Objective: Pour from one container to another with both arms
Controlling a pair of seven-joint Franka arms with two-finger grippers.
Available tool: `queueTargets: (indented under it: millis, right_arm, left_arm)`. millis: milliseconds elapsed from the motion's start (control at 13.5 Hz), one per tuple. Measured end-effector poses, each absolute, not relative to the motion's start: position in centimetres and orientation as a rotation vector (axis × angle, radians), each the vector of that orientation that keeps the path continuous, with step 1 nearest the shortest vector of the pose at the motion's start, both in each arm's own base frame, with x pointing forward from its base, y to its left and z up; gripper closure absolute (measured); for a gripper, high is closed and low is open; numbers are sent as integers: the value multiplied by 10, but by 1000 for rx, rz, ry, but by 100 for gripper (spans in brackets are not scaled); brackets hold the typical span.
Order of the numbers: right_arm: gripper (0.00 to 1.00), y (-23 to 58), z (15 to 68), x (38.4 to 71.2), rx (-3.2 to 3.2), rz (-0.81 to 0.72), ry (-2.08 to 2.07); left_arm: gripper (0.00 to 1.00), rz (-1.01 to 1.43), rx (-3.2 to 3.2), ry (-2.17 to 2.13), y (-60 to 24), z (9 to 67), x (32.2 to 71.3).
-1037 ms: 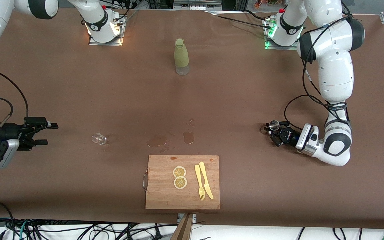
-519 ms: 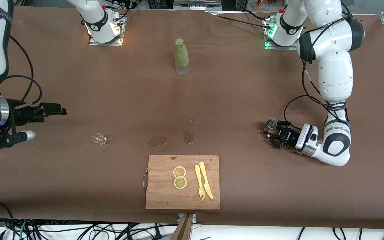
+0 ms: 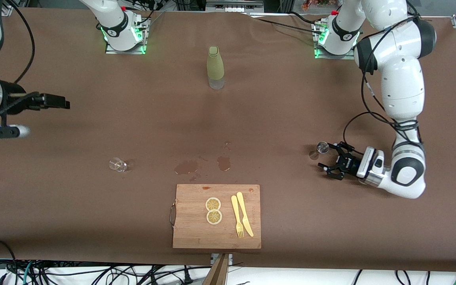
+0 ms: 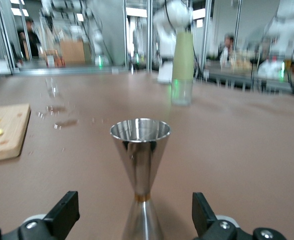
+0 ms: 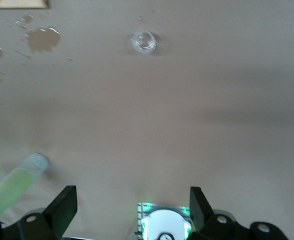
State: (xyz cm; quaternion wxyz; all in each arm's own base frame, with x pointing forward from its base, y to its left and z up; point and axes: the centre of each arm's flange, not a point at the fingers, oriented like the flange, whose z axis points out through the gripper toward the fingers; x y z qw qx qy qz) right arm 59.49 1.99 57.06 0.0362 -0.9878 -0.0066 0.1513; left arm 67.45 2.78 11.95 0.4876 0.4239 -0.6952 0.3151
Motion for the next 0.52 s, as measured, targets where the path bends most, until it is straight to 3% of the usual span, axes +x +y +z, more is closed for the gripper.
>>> queueTargets:
  millis: [519]
  right_arm:
    - [0, -15, 617, 571, -3193, 212, 26]
  left_arm:
    - [0, 553, 1374, -2025, 106, 281, 690]
